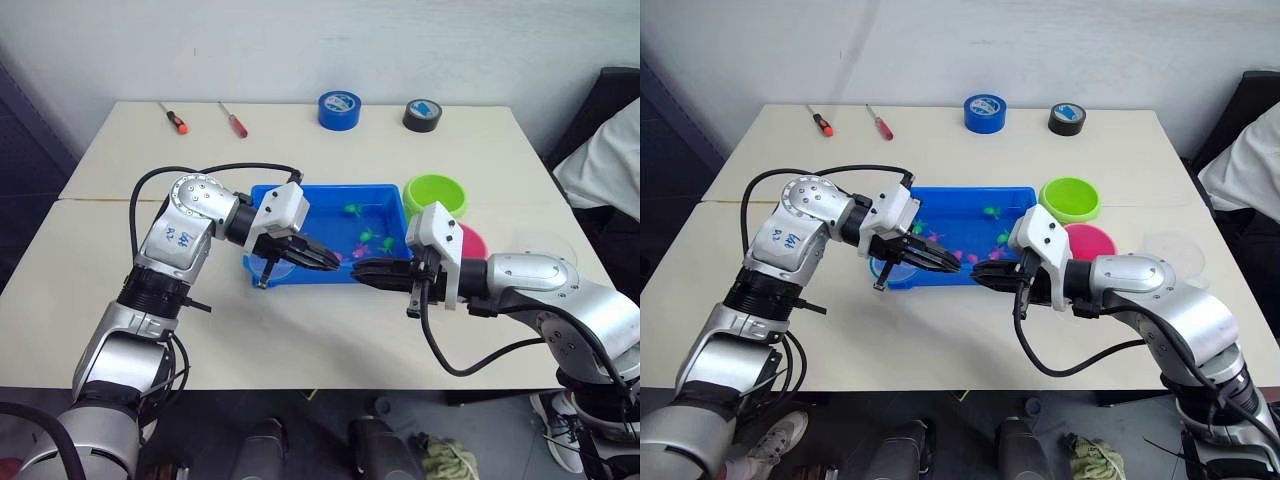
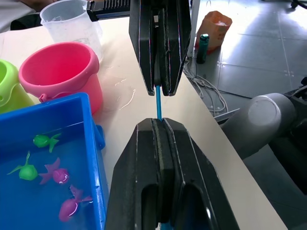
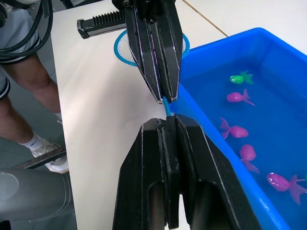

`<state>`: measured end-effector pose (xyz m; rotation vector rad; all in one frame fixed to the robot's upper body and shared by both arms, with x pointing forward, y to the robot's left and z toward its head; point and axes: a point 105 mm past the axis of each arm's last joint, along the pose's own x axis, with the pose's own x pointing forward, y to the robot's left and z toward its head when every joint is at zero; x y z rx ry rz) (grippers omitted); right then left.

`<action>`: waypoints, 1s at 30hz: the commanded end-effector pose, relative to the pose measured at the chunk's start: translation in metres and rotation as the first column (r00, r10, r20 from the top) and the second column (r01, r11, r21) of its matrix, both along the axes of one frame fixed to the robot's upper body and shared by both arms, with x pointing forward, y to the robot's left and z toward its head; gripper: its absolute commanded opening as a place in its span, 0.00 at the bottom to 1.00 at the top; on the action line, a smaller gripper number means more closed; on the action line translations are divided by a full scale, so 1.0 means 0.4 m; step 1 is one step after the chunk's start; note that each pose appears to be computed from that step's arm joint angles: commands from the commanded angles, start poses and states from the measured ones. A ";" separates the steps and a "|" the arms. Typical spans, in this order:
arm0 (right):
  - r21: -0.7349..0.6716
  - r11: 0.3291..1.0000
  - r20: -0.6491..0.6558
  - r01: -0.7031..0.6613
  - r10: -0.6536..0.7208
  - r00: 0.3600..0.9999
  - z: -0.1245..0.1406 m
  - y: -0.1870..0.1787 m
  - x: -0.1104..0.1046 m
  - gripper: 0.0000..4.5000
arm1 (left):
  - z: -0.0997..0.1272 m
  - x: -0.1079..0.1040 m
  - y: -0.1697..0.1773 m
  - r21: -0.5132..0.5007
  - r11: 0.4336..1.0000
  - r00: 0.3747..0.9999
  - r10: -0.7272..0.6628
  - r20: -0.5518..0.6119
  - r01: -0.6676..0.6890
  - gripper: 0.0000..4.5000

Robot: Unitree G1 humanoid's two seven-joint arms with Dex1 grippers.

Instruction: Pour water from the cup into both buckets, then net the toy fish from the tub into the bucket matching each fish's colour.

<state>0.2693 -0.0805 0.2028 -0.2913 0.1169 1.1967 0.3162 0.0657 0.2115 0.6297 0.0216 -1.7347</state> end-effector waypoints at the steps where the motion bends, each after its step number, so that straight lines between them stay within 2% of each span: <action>1: 0.005 1.000 0.052 -0.014 0.014 0.999 0.028 -0.003 -0.007 0.00 | 0.014 0.023 0.018 0.026 0.997 0.996 0.064 0.068 -0.066 0.20; 4: 0.003 1.000 0.057 -0.014 0.014 0.998 0.028 -0.007 -0.007 0.00 | 0.033 0.026 0.034 -0.023 0.994 0.991 0.104 0.082 -0.103 0.50; 6: 0.000 1.000 0.059 -0.010 0.009 0.998 0.027 -0.011 -0.006 0.00 | 0.070 0.043 0.048 -0.099 0.982 0.978 0.170 0.124 -0.158 0.72; 7: -0.001 1.000 0.060 -0.006 0.006 0.998 0.027 -0.015 -0.006 0.00 | 0.097 0.049 0.082 -0.127 0.970 0.969 0.221 0.114 -0.207 0.80; 11: -0.007 1.000 0.063 0.004 -0.003 0.998 0.025 -0.028 -0.006 0.00 | 0.151 0.036 0.185 -0.147 0.937 0.943 0.327 0.052 -0.317 0.80; 14: -0.010 1.000 0.068 0.016 -0.015 0.998 0.026 -0.037 -0.001 0.00 | 0.199 0.027 0.253 -0.193 0.890 0.905 0.425 0.020 -0.414 0.80; 17: -0.016 0.999 0.090 0.046 -0.044 0.995 0.031 -0.051 0.013 0.00 | 0.215 0.023 0.337 -0.193 0.825 0.842 0.539 -0.014 -0.531 0.80; 20: -0.026 0.994 0.147 0.108 -0.103 0.984 0.046 -0.077 0.042 0.00 | 0.195 0.004 0.401 -0.159 0.783 0.795 0.606 -0.022 -0.601 0.80; 23: -0.050 0.979 0.253 0.199 -0.180 0.950 0.064 -0.112 0.086 0.00 | 0.147 -0.020 0.434 -0.105 0.757 0.763 0.647 -0.017 -0.644 0.80; 27: -0.112 0.951 0.377 0.289 -0.228 0.898 0.074 -0.145 0.139 0.00 | 0.075 -0.051 0.439 -0.064 0.736 0.739 0.671 -0.063 -0.673 0.80; 30: -0.164 0.934 0.444 0.317 -0.217 0.870 0.071 -0.157 0.161 0.00 | 0.049 -0.060 0.426 -0.050 0.735 0.737 0.674 -0.058 -0.676 0.80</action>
